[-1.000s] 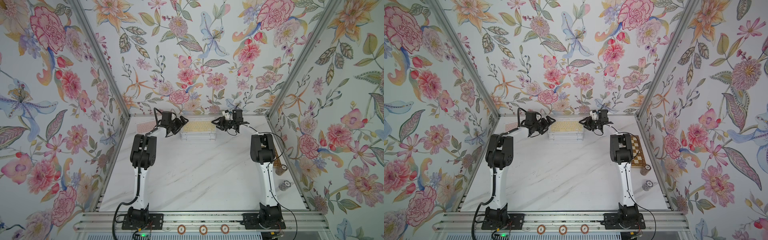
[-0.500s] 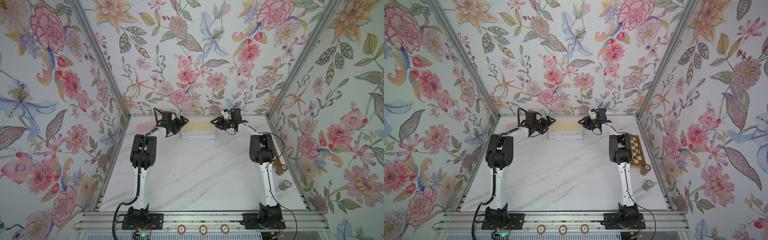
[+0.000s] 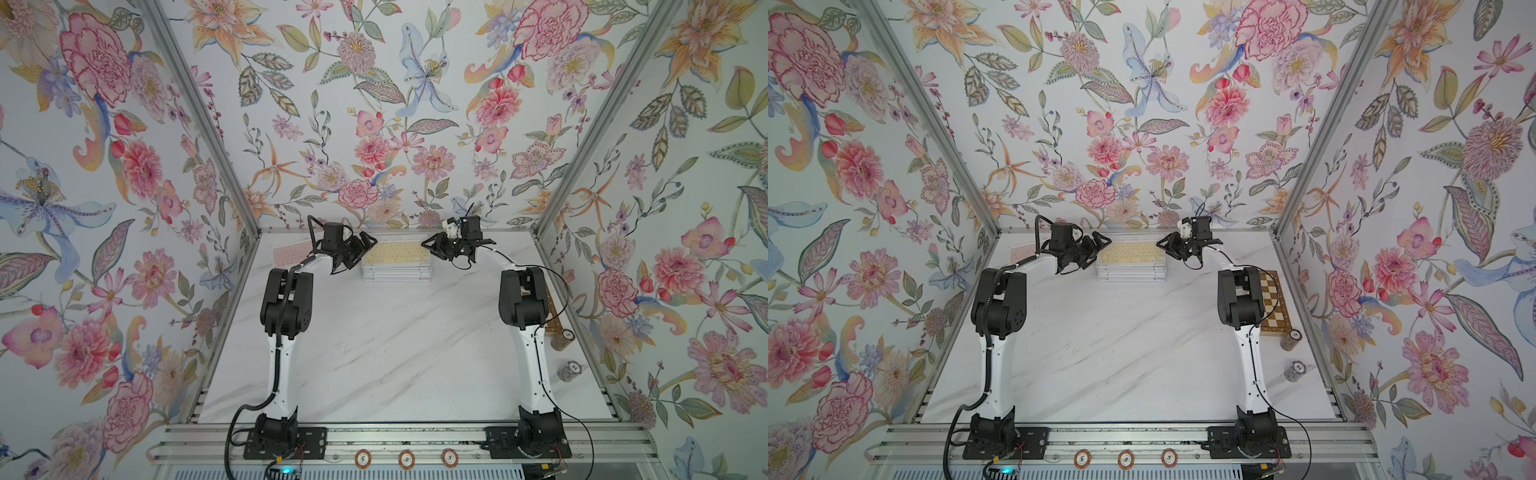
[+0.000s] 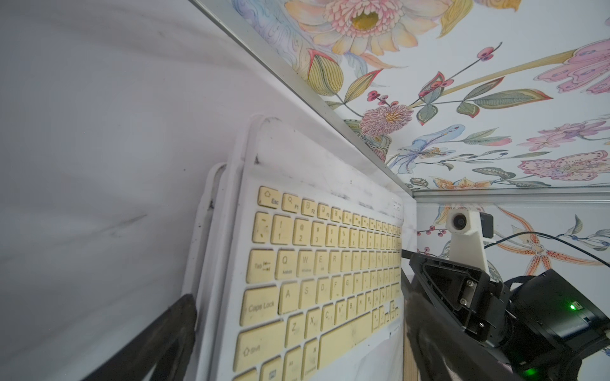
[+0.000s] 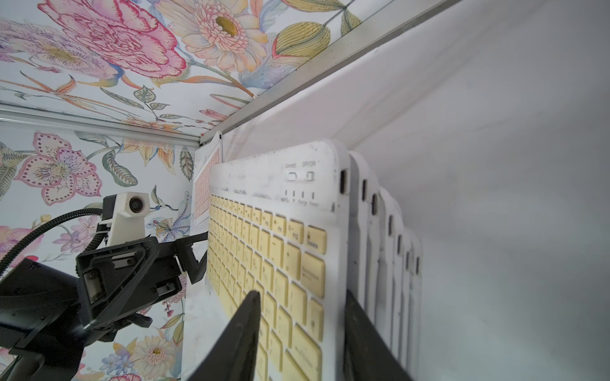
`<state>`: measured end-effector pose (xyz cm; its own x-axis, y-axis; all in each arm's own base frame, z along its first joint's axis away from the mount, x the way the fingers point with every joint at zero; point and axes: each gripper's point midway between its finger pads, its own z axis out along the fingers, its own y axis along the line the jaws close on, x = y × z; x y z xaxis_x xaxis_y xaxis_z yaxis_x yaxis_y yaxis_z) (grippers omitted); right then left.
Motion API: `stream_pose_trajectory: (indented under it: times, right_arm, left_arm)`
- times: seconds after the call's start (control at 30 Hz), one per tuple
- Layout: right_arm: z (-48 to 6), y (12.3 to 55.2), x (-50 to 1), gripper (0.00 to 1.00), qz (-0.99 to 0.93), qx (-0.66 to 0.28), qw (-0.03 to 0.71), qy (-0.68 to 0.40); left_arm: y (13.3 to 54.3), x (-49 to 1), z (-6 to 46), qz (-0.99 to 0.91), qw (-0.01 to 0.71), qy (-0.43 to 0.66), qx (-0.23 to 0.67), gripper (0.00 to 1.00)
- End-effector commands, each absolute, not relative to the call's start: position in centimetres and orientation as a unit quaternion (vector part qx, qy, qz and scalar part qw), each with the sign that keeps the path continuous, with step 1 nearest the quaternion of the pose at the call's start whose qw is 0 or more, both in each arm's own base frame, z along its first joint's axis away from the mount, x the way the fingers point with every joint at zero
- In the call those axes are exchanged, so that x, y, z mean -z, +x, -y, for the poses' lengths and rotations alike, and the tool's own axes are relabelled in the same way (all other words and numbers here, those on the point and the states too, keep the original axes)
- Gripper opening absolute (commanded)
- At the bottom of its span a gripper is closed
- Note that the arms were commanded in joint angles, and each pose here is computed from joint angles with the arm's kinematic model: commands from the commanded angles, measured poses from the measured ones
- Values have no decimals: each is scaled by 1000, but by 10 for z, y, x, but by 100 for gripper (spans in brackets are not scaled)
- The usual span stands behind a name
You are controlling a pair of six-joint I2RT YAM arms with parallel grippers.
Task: Stack the numeric keypads
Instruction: Place the numeric keypad at the numeric keypad.
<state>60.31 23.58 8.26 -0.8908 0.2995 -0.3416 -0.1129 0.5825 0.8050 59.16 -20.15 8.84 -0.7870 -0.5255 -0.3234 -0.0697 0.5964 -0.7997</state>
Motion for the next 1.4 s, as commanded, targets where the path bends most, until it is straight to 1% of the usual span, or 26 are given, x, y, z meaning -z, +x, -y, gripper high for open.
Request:
stream_pose_trajectory:
  times: [0.0,0.5,0.6,0.77,0.87,1.0,1.1,1.13,1.3,1.37]
  right_arm:
    - [-237,598,-102,41,-863,-443,239,51]
    - [-227,599,-103,42,-873,-417,247,58]
    - [-224,600,-104,45,-875,-410,252,58]
    - [-216,601,-110,47,-876,-402,260,59]
    - [-212,600,-121,55,-874,-402,270,54]
    - [-208,594,-143,72,-870,-401,284,47]
    - [-208,585,-161,89,-867,-401,293,39]
    - [-211,579,-166,98,-866,-401,296,34]
    - [-226,541,-185,99,-868,-392,306,1]
    - [-237,522,-190,99,-862,-397,314,-14]
  left_arm:
    - [588,-93,208,-849,273,-168,420,99]
    - [586,-95,208,-849,274,-167,420,99]
    - [586,-95,208,-849,273,-166,421,99]
    - [586,-100,207,-849,276,-162,420,99]
    - [585,-108,201,-857,283,-151,404,99]
    - [585,-126,178,-874,303,-135,356,99]
    - [586,-144,152,-890,320,-121,300,99]
    - [586,-147,141,-901,322,-112,269,99]
    - [593,-152,78,-937,321,-89,102,99]
    - [600,-153,55,-939,327,-91,60,99]
